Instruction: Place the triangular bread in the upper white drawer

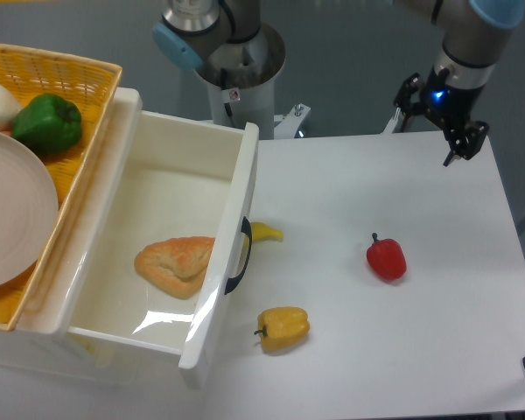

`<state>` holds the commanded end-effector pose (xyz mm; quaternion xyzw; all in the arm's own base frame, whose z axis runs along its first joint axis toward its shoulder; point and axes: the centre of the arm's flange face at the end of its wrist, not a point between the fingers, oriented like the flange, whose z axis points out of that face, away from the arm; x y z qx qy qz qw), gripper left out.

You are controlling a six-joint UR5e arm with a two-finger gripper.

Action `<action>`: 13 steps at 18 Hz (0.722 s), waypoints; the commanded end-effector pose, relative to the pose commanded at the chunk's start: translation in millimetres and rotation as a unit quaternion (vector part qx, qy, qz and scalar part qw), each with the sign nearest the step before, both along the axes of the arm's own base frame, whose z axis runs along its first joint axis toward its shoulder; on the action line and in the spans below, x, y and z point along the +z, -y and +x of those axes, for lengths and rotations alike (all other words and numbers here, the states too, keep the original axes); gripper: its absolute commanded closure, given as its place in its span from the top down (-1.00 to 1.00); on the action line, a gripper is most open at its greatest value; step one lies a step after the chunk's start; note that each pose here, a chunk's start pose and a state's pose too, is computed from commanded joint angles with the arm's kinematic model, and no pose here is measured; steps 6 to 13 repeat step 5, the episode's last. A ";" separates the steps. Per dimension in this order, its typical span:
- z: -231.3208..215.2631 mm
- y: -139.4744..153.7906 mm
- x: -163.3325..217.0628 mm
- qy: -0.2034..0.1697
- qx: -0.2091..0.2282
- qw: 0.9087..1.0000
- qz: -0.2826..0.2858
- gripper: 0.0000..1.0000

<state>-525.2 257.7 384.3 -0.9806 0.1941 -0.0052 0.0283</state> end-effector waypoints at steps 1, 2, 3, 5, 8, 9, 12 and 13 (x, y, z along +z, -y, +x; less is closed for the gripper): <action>-1.2 -0.3 -10.7 0.000 0.000 1.000 0.000 1.00; -1.0 -0.2 -18.7 0.000 0.000 1.000 0.000 1.00; -1.0 -0.2 -27.1 0.001 0.000 1.000 0.000 1.00; -3.4 2.4 -32.6 -0.001 0.002 1.000 -0.002 1.00; -3.4 2.4 -32.6 -0.001 0.002 1.000 -0.002 1.00; -3.4 2.4 -32.6 -0.001 0.002 1.000 -0.002 1.00; -3.4 2.4 -32.6 -0.001 0.002 1.000 -0.002 1.00; -3.4 2.4 -32.6 -0.001 0.002 1.000 -0.002 1.00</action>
